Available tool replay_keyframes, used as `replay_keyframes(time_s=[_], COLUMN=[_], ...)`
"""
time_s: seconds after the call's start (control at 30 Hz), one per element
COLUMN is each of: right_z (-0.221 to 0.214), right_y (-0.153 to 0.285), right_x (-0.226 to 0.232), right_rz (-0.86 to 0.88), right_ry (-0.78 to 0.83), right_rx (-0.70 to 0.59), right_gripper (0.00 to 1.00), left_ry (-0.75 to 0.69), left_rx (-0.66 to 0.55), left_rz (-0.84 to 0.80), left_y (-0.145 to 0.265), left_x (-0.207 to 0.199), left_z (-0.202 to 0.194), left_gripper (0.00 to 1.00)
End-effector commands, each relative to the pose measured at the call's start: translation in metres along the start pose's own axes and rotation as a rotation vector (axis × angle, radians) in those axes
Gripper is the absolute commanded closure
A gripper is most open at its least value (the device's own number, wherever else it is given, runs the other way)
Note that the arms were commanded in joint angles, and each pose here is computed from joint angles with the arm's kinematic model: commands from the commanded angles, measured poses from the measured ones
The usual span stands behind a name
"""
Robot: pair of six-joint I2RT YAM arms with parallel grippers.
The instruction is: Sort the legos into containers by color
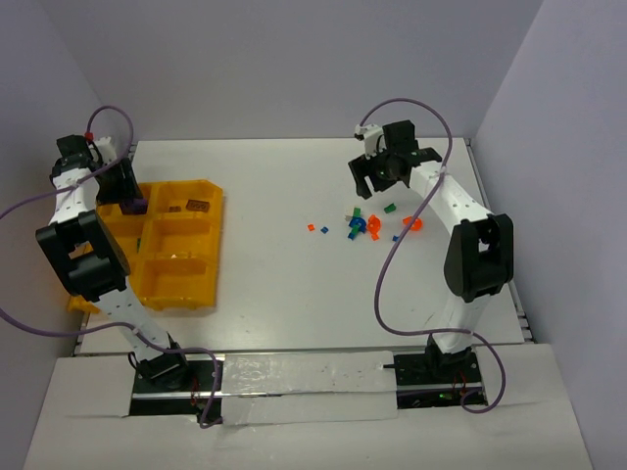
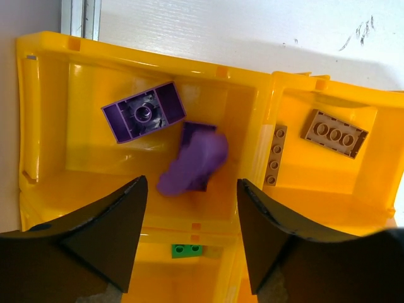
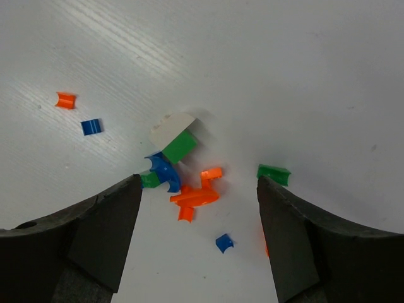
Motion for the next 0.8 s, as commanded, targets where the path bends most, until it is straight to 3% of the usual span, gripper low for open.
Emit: replay_keyframes(time_s=[0.0, 0.2, 0.57, 0.77], right_z=[-0.006, -0.016, -0.007, -0.006], right_y=[-0.007, -0.023, -0.069, -0.082], right_x=[0.0, 0.019, 0.011, 0.017], right_rz=[-0.025, 0.034, 0.045, 0.048], right_ry=[-0.078, -0.067, 0.05, 0.001], right_rx=[0.05, 0.097, 0.146, 0.184], right_gripper=[0.2, 0.2, 0.19, 0.26], left_ry=[-0.024, -0.035, -0.049, -0.044], left_rx=[-0.035, -0.053, -0.135, -0.171], left_rz=[0.021, 0.022, -0.119, -0.139], left_y=[0.019, 0.025, 0.047, 0.054], left_x=[0.0, -0.001, -0.024, -0.033], left_z=[0.008, 0.009, 0.029, 0.035], left_gripper=[0.31, 0.26, 0.16, 0.14])
Point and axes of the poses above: each gripper's point midway between its finger pads, its own y axis back along the fingers, its own x axis along the line the jaws close on, z = x × y, the point moved 5 cm from there along y, back along the fingers, and after that the axes turned 3 degrees about -y, right-handed, at the moved point
